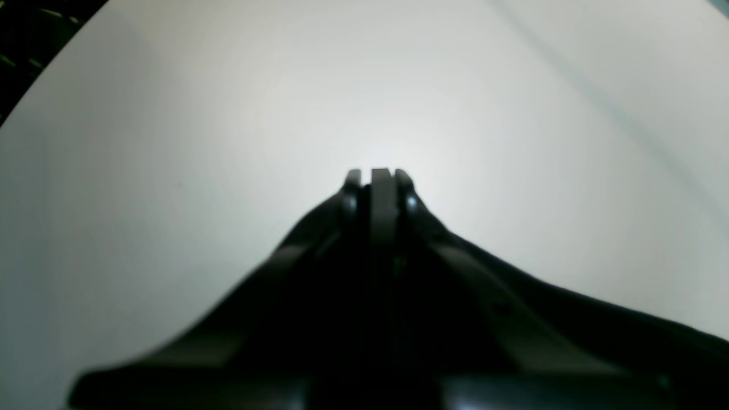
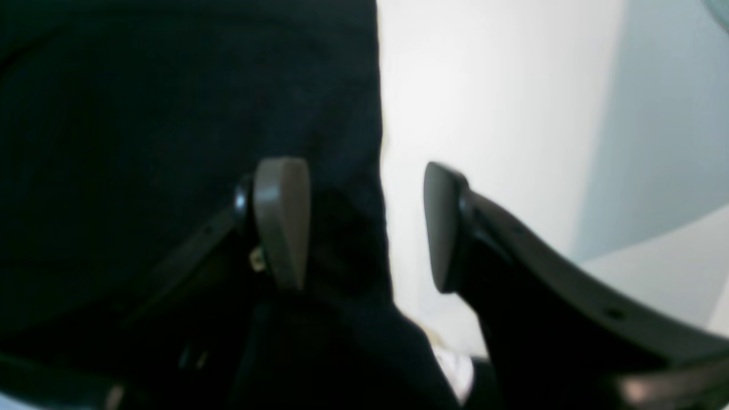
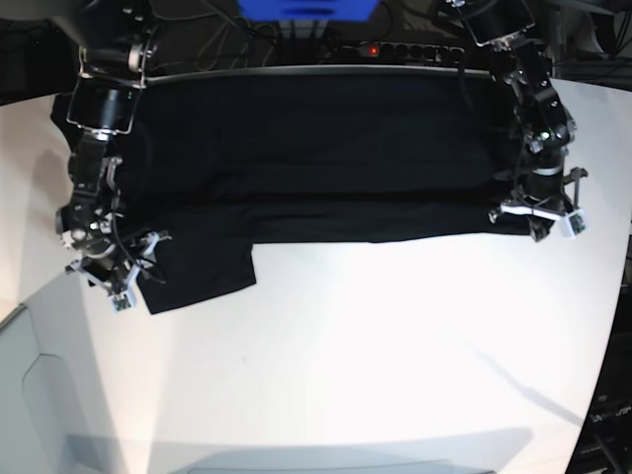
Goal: Fold the T-shirt properly
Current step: 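Move the right gripper toward the hanging sleeve corner of the shirt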
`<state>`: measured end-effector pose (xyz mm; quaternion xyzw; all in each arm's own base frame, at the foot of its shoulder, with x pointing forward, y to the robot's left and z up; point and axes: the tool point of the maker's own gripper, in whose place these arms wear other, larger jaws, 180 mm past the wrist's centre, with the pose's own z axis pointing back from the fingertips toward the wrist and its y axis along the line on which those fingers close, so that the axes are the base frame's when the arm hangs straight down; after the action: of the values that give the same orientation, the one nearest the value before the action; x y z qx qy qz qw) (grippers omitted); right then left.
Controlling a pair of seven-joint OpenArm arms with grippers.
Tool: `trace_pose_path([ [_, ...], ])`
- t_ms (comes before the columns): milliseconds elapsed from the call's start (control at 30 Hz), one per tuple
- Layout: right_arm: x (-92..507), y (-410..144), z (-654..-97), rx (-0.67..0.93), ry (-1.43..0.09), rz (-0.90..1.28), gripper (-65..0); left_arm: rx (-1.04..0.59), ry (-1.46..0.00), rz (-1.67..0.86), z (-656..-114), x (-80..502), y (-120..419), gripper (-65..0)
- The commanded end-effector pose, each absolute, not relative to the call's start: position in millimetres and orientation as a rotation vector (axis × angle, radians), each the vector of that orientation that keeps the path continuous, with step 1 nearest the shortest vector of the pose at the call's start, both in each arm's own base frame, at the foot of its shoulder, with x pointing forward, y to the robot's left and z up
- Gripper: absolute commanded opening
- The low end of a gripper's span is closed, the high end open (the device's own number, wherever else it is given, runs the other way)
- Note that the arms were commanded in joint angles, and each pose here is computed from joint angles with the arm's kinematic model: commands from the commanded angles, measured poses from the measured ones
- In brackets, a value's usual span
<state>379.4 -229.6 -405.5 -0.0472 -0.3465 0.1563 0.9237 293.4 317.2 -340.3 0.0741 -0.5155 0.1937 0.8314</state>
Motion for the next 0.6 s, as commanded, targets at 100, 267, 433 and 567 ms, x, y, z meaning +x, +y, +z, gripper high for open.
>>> trace_pose_path([
  [100, 388.4, -234.0, -398.0, -0.096, -0.735, 0.325, -32.3, 0.174, -1.152, 0.396, -323.1, 299.6, 321.9, -65.0],
  [267, 381.1, -230.7, -414.1, -0.068, -0.692, 0.325, -32.7, 0.175, -1.152, 0.395, -322.8, 299.6, 322.3, -65.0],
  [433, 371.2, -216.9, -428.1, -0.002, -0.647, 0.401, -39.3, 0.175, -1.152, 0.395, -322.8, 299.6, 322.3, -65.0],
  [567, 370.4, -214.8, -427.8, 0.006, -0.644, 0.417, -56.1, 0.175, -1.152, 0.395, -322.8, 299.6, 322.3, -65.0],
])
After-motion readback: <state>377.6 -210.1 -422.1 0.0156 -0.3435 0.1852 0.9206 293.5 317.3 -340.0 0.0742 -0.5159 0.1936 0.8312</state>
